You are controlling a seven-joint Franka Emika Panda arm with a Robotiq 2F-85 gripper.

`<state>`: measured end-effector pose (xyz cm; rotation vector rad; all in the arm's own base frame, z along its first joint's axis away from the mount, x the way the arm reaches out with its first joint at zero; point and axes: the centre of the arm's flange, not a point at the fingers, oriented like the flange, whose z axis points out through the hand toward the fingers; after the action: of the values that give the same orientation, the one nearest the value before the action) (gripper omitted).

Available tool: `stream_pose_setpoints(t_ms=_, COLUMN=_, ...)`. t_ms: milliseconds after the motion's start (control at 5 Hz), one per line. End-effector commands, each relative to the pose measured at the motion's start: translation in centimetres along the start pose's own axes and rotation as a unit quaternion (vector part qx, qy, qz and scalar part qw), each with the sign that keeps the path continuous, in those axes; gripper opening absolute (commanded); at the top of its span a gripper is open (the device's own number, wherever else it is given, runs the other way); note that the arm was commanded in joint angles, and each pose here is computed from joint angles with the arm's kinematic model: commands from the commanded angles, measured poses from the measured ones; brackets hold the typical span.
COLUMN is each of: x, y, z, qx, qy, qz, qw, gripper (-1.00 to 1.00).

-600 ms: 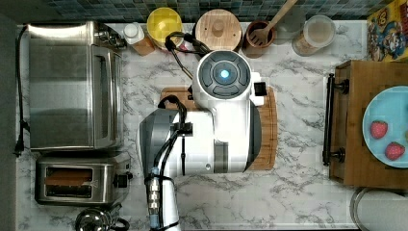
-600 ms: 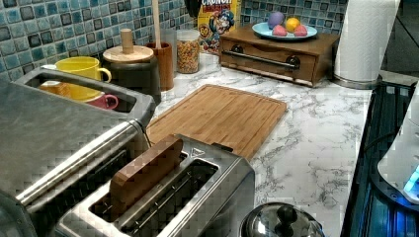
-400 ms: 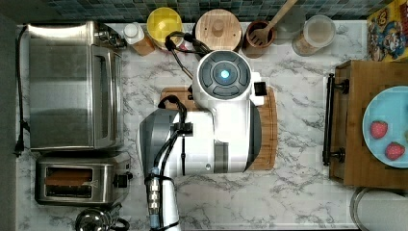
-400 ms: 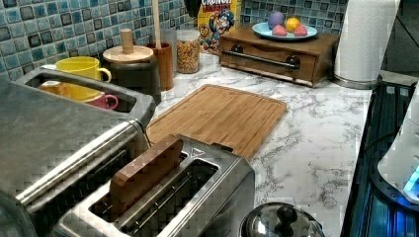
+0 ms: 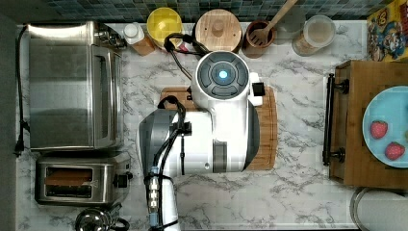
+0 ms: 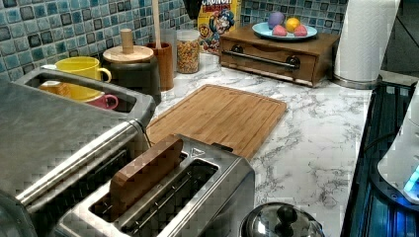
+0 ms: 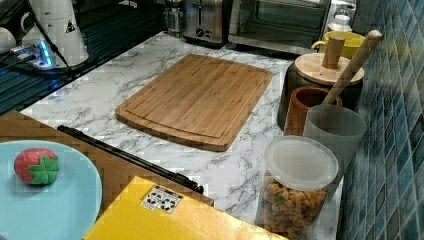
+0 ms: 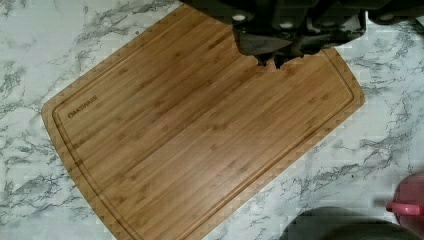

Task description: Turn on the toaster.

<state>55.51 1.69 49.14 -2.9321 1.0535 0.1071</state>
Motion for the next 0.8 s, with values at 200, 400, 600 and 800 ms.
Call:
stream_pose_setpoints(t_ms=200, x=-9.0, y=-1.9, z=-0.9, qx=0.079, qy=0.015, qz=-0.144, qw=0.986, gripper=-1.0)
stream_pose_setpoints(t_ms=400, x=-12.4, y=-3.2, z=-0.6, qx=0.09, qy=0.034, qz=-0.201, qw=0.975, gripper=-1.0)
stream_pose_setpoints(t_ms=600, x=-17.2, y=-4.8, z=-0.7, qx=0.066, qy=0.009, qz=-0.24, qw=0.968, gripper=-1.0)
stream_pose_setpoints(t_ms=800, x=-19.9, y=-6.2, z=1.5, qx=0.056, qy=-0.013, qz=-0.281, qw=0.958, gripper=-1.0)
